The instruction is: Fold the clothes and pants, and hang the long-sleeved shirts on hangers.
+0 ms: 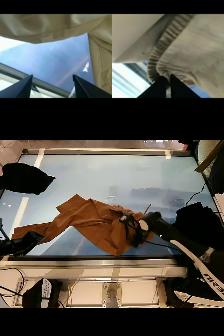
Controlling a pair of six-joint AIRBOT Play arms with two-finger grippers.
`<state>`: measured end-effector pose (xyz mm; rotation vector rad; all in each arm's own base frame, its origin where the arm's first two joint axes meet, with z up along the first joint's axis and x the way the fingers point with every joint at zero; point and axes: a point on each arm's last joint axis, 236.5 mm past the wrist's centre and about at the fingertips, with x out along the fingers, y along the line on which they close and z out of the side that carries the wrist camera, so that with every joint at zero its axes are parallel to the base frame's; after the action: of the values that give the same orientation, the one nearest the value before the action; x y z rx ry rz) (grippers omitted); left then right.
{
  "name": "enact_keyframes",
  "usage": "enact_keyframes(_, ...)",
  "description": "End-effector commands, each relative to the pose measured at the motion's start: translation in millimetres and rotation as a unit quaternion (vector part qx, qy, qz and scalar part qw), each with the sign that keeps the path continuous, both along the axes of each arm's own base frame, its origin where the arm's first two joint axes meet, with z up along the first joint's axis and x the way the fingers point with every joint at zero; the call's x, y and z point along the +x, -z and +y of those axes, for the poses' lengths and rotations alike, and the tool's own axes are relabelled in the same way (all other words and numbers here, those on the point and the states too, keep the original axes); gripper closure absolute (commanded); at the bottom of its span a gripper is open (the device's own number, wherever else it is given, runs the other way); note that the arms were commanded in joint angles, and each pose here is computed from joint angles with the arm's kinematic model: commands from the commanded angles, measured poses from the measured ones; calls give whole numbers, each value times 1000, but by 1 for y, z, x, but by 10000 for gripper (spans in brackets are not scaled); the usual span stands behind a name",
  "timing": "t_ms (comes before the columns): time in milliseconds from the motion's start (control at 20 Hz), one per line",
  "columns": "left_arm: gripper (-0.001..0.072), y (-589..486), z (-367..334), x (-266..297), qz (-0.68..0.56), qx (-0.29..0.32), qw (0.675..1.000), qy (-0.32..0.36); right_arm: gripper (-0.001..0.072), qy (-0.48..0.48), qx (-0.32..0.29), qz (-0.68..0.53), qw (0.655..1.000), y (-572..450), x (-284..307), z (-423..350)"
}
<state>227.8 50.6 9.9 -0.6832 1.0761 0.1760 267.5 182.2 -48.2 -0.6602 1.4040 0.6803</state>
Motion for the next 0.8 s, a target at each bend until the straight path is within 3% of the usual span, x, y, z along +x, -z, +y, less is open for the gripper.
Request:
enact_keyframes(0, 159, -4, 12, 10, -23, 20, 999, -17, 677, -1, 75, -133, 988, -105, 59, 32)
enact_keyframes(150, 158, -8, 29, 21, -47, 46, 997, -38, 678, 17, 159, -263, 951, -210, 116, 52)
enact_keyframes(250, 158, -4, 47, 20, -41, 72, 995, -55, 678, 97, 176, -297, 933, -249, 143, 14)
enact_keyframes(400, 159, 8, 68, 14, -21, 74, 993, -87, 678, 245, 136, -279, 919, -252, 159, -95)
enact_keyframes(550, 159, 14, 86, 13, -18, 75, 990, -116, 677, 382, 82, -217, 895, -224, 138, -206)
enact_keyframes(750, 159, 19, 90, 11, -10, 69, 990, -123, 675, 486, 69, -121, 863, -172, 97, -271)
